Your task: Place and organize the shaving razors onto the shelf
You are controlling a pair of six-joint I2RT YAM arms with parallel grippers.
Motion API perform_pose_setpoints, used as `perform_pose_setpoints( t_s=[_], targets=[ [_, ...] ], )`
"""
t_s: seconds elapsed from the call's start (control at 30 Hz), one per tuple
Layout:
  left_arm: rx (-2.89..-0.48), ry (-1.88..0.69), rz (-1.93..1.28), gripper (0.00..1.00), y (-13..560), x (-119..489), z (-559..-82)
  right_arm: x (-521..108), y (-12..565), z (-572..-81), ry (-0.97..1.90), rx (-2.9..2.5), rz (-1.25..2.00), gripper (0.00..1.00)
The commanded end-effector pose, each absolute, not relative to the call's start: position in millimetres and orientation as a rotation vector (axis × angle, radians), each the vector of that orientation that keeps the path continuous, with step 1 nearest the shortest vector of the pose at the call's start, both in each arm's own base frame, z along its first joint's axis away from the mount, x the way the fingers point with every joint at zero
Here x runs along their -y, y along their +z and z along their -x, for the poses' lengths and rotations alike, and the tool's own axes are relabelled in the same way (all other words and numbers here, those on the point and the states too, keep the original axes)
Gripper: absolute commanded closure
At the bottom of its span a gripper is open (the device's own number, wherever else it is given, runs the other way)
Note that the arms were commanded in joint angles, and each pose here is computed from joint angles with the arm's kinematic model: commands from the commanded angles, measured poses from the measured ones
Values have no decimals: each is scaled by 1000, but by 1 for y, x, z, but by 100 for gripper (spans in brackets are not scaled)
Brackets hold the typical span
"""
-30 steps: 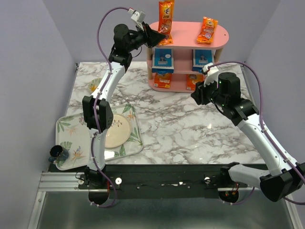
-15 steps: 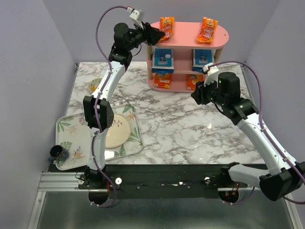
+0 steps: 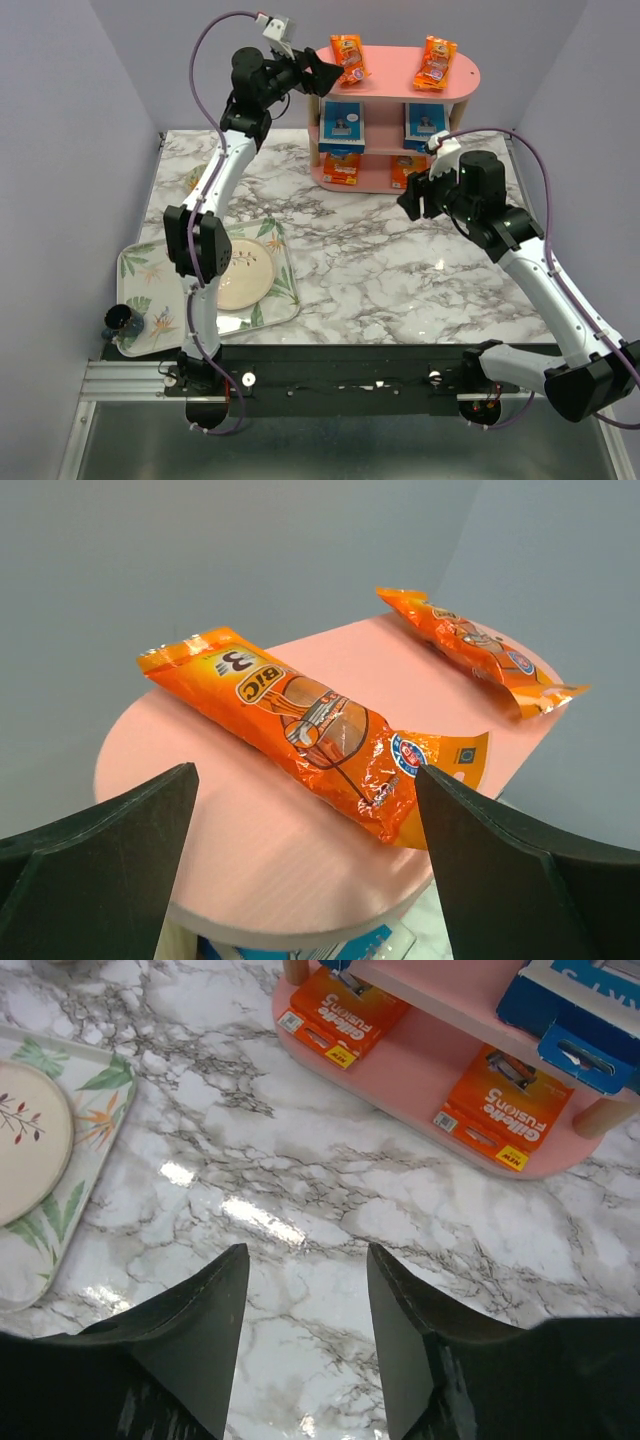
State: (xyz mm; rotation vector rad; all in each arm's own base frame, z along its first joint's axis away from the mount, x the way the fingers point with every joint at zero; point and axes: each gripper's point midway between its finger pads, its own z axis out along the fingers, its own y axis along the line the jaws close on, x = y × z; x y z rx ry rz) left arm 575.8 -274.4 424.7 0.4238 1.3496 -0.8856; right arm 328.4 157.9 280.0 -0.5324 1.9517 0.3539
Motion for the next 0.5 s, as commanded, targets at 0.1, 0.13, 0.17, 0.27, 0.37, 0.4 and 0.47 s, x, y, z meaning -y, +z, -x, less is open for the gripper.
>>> perform_pose_setpoints(
  t_s=[0.1, 0.13, 0.17, 0.27, 0.37, 0.4, 0.47],
  targets=[
    [-1277, -721, -333, 1, 496, 191, -535, -151, 296, -324, 324, -1888, 539, 0],
    [-1260, -690, -329, 1, 507, 172, -525, -151, 292, -321, 328, -1893, 547, 0],
    [-1302, -689, -327, 1, 490, 165, -525, -149, 290, -321, 324, -1904, 529, 0],
    [-1358, -648, -322, 1, 469, 138, -511, -137, 281, -321, 291, -1944, 409, 0],
    [-1423, -571, -382, 1, 436, 128, -491, -121, 266, -318, 223, -2019, 318, 0],
    [-1435, -567, -421, 1, 427, 130, -484, -116, 260, -314, 199, -2046, 302, 0],
    [-1471, -561, -444, 1, 405, 130, -467, -113, 258, -307, 204, -2053, 296, 0]
  ],
)
